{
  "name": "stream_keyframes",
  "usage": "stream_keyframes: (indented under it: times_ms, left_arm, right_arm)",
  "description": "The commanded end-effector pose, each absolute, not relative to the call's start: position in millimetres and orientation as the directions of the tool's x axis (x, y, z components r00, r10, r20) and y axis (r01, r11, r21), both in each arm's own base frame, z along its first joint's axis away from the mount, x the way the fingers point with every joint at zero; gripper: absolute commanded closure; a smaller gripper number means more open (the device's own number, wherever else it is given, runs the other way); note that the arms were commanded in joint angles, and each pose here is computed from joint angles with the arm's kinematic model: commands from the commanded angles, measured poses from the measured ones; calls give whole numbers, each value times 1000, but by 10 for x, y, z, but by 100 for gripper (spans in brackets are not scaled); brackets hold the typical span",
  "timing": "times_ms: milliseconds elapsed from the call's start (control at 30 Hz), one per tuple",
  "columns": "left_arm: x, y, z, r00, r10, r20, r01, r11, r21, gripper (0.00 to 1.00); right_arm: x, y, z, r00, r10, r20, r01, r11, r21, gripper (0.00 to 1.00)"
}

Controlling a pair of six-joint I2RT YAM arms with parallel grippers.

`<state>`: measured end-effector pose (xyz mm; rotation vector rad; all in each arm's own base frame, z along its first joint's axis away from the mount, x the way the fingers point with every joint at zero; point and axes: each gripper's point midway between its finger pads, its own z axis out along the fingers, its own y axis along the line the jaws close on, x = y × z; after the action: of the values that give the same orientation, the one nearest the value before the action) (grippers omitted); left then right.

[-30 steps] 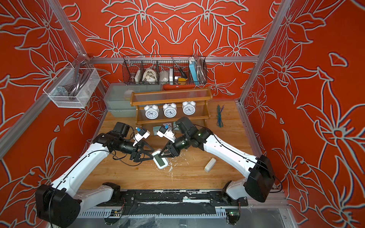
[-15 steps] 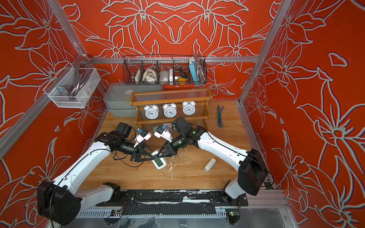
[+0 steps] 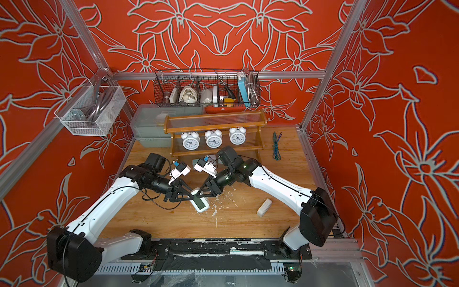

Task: Place the alarm clocks on the shelf by style
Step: Pick up the alarm from the center of the board.

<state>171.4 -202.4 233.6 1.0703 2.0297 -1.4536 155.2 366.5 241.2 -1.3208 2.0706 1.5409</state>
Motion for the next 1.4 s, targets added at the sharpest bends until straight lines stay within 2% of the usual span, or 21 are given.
stream_keyframes:
  times_ms: [0, 100, 267, 467, 633, 767, 967, 1367]
  left_arm:
    - [1825, -2002, 2471, -624, 295, -723, 779, 165, -605, 88]
    - [1907, -1931, 2596, -641, 238, -730, 767, 169, -619, 89]
    - [2001, -1831, 2760, -653, 153, -742, 757, 174, -630, 88]
    - [2148, -1750, 2817, -678, 85, -730, 730, 198, -655, 88]
    - [2236, -1706, 2830, -696, 45, -717, 708, 209, -674, 87]
    - [2252, -1683, 2845, -696, 31, -717, 706, 211, -676, 87]
    - [2279, -1655, 2861, -698, 14, -715, 701, 214, -680, 87]
    - [2279, -1629, 2866, -698, 2, -716, 701, 205, -683, 87]
  right_arm:
    - [1678, 3624, 2557, -587, -418, -693, -780, 64, 622, 41]
    - [1760, 3579, 2568, -636, -325, -700, -761, 113, 639, 30]
    - [1918, 3529, 2620, -724, -131, -677, -689, 185, 701, 25]
    - [2015, 3466, 2804, -746, 69, -663, -644, 179, 744, 17]
    - [2062, 3439, 2880, -751, 197, -631, -615, 141, 776, 15]
    - [2056, 3462, 2925, -751, 254, -609, -609, 90, 788, 21]
    - [1948, 3604, 2887, -764, 214, -608, -614, 47, 788, 34]
    - [1894, 3713, 2810, -765, 174, -620, -625, 33, 780, 54]
